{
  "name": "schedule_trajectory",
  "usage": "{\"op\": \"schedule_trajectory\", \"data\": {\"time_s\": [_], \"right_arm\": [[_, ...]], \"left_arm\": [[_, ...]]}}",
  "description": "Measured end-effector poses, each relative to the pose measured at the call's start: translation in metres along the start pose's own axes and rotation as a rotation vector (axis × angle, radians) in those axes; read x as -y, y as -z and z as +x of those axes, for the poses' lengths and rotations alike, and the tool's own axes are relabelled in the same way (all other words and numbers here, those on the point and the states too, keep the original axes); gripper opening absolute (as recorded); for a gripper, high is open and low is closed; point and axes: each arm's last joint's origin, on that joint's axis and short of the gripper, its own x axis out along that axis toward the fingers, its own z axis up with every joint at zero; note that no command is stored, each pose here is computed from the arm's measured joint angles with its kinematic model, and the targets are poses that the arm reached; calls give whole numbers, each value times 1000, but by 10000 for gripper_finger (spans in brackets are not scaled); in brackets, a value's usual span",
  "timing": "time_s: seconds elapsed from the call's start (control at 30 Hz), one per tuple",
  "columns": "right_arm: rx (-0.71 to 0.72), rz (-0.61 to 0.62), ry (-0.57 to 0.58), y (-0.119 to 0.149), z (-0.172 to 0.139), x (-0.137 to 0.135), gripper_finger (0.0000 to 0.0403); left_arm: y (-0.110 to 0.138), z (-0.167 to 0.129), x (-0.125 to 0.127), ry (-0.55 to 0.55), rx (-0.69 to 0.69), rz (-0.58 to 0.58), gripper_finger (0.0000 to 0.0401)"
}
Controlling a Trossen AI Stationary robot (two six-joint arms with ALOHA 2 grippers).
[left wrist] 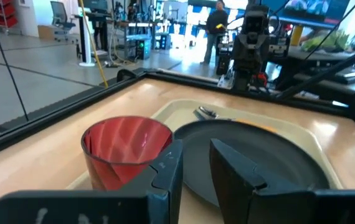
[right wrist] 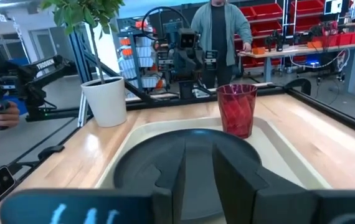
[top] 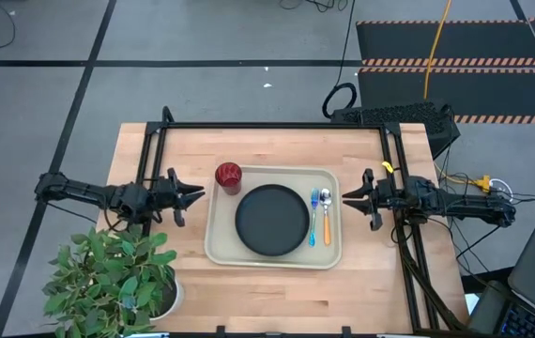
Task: Pick and place plate/cup/fork/spoon on tray
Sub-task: Return to Home Position
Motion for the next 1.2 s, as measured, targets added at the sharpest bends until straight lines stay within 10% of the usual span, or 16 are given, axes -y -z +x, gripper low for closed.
{"op": "schedule_trajectory", "data": {"time_s": [1.2], "right_arm": [[10, -9, -5, -1, 2, 0, 70]], "left_arm": [[-9, 0, 4, 95, 91, 205, 81]]}}
